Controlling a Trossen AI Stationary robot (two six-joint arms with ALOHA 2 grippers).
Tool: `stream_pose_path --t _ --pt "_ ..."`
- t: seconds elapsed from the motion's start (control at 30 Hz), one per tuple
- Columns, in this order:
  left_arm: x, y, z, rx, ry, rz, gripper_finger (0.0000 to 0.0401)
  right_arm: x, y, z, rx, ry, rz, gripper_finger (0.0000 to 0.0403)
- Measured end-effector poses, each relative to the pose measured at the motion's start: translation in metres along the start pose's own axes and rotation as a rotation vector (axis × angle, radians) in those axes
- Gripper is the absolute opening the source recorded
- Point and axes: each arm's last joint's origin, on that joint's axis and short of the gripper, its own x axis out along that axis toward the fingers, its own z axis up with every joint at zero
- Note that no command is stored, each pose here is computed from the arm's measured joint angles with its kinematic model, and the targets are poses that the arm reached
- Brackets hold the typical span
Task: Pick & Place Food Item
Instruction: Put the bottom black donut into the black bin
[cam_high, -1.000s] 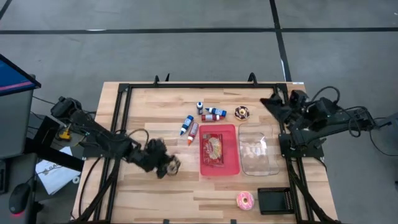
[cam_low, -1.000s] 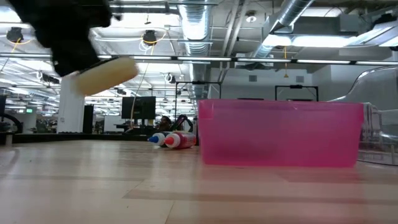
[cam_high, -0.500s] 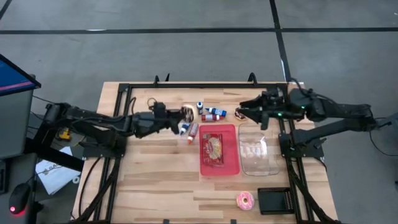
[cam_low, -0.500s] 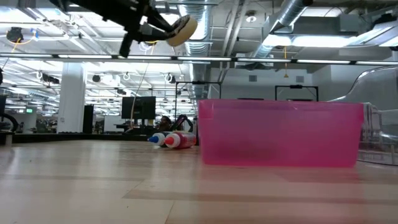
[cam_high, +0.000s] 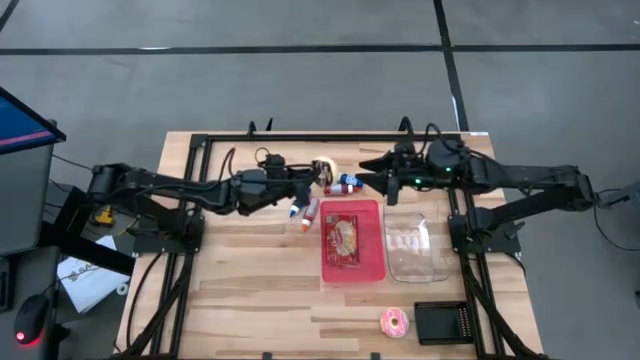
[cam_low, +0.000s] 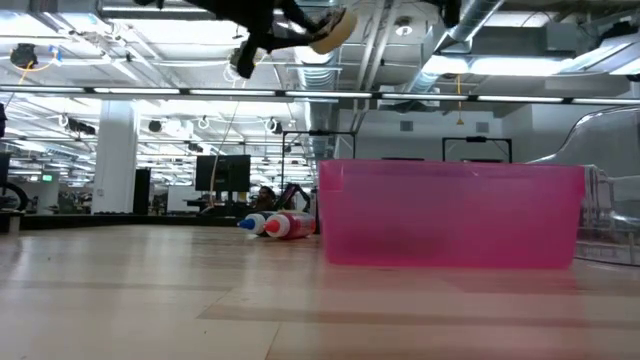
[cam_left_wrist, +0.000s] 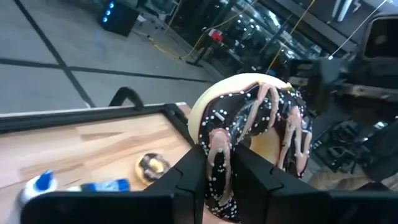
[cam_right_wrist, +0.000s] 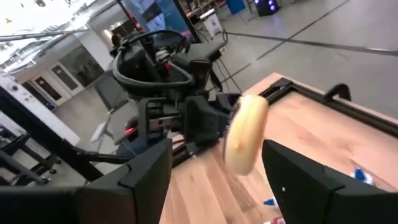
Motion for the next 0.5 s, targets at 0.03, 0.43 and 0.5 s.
stream_pose_path --t 0.03,0.43,0.5 --pt "0.001 -0.003 0.001 -0.004 0.004 -0.016 0.0058 0.003 0.000 -0.001 -0.007 0.000 0.000 0.0240" --pt "0.003 -0.011 0.005 -0.024 -0.004 -0.039 0.0058 0.031 -0.004 -0.015 -0.045 0.042 -0.026 0.0240" --pt "0.003 -0.011 0.005 -0.025 -0.005 -0.039 0.0058 0.032 -0.006 -0.015 -0.047 0.047 -0.034 0.0240"
